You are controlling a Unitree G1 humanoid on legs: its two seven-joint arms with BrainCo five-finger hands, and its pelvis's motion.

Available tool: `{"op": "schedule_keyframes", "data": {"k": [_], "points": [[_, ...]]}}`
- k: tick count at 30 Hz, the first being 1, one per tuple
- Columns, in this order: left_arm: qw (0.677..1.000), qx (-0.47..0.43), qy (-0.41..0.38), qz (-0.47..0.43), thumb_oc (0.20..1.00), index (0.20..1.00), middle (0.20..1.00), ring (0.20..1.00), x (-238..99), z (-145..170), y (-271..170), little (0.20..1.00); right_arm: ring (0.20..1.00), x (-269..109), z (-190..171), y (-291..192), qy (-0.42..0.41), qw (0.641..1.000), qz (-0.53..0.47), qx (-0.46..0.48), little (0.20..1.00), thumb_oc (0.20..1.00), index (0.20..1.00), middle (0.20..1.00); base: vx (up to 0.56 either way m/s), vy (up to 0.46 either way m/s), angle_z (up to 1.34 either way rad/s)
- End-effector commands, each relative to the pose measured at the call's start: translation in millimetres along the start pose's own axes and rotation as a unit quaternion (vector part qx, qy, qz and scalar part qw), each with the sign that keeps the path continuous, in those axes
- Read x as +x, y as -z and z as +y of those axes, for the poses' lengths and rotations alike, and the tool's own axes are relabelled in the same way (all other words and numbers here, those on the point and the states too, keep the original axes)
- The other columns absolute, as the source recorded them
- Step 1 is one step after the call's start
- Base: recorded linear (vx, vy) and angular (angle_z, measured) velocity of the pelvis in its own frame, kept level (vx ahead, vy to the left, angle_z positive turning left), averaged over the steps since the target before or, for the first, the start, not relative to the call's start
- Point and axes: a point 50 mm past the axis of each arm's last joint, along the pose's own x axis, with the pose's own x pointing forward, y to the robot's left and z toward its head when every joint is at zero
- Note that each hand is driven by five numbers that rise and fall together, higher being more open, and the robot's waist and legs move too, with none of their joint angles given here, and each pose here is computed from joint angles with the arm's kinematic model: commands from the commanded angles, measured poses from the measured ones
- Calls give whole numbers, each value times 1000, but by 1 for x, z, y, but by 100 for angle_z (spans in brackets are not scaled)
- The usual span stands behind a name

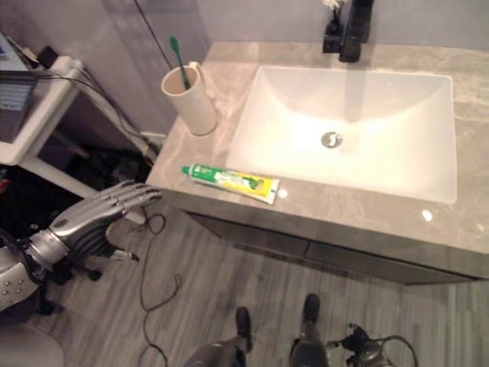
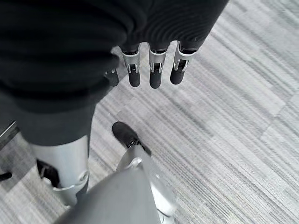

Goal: Put brush and paste in cup on sink, flatten towel.

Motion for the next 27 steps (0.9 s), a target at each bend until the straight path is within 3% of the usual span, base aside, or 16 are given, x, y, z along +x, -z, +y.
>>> {"op": "schedule_keyframes", "data": {"k": [1, 14, 27], "points": [[996, 20, -88, 14, 1000, 1000, 1000, 1000, 4, 31, 10, 1000, 1000, 1, 5, -6, -7, 1000, 2, -17, 1000, 1000, 1000, 1000, 10, -11, -6], [984, -61, -162, 29, 1000, 1000, 1000, 1000, 20, 21, 17, 1000, 1000, 2, 16, -24, -18, 1000, -22, -3, 1000, 1000, 1000, 1000, 20, -20, -8], [983, -98, -150, 30, 1000, 1000, 1000, 1000, 31, 5, 14, 1000, 1000, 3, 15, -38, -11, 999, -41, 3, 1000, 1000, 1000, 1000, 28, -11, -6]]}}
